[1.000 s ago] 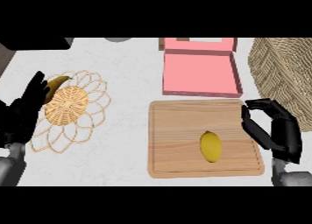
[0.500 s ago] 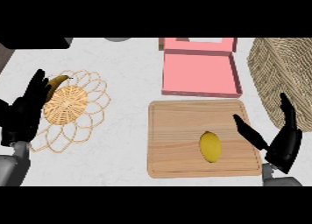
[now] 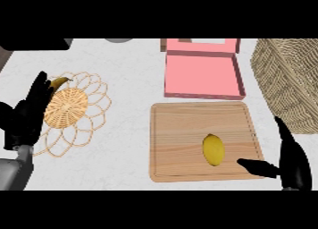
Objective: Pick the lemon from the cutting board and place it in the basket
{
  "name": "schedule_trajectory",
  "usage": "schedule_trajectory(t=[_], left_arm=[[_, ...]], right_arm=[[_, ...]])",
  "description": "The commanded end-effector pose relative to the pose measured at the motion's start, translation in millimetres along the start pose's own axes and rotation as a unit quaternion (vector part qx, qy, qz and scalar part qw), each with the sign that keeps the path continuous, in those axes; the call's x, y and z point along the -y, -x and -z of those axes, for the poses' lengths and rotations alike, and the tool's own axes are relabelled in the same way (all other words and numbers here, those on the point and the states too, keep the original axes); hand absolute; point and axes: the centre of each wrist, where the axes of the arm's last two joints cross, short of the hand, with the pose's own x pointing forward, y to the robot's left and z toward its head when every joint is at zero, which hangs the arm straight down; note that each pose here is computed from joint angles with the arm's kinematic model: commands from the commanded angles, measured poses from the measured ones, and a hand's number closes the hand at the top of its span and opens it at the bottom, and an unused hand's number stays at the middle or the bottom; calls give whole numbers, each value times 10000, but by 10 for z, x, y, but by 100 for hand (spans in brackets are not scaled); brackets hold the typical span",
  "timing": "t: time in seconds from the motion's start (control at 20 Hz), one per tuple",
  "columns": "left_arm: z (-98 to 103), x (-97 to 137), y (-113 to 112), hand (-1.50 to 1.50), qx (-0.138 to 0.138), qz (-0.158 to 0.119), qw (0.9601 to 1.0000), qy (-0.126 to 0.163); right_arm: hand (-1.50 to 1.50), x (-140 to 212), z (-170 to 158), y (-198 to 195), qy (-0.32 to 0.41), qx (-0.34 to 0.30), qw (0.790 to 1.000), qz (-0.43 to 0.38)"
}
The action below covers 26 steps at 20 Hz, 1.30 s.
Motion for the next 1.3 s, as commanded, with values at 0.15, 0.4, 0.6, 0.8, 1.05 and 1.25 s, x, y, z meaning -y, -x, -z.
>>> schedule_trajectory(t=[0.15,0.4,0.6,0.8,1.05,1.25], left_arm=[[39,-55,-48,0,-41,-39,10000,14],[15,-5,52,0,24,-33,10000,-66],[122,30,7,0,60,-78,9999,61],[66,97,84,0,-12,-101,9999,93],[-2,124,-45,0,121,-38,9999,62],[51,-6,-57,0,51,-76,9999,102]], right_arm=[[-150,528,-394,-674,-967,-494,9917,-682],[-150,903,-828,-1063,-858,-618,9936,-393],[-150,712,-794,-1030,-624,-539,9966,-83],[-150,447,-805,-905,-603,-486,9970,-17],[-150,249,-808,-872,-575,-411,9974,136],[-150,136,-829,-689,-503,-225,9984,125]])
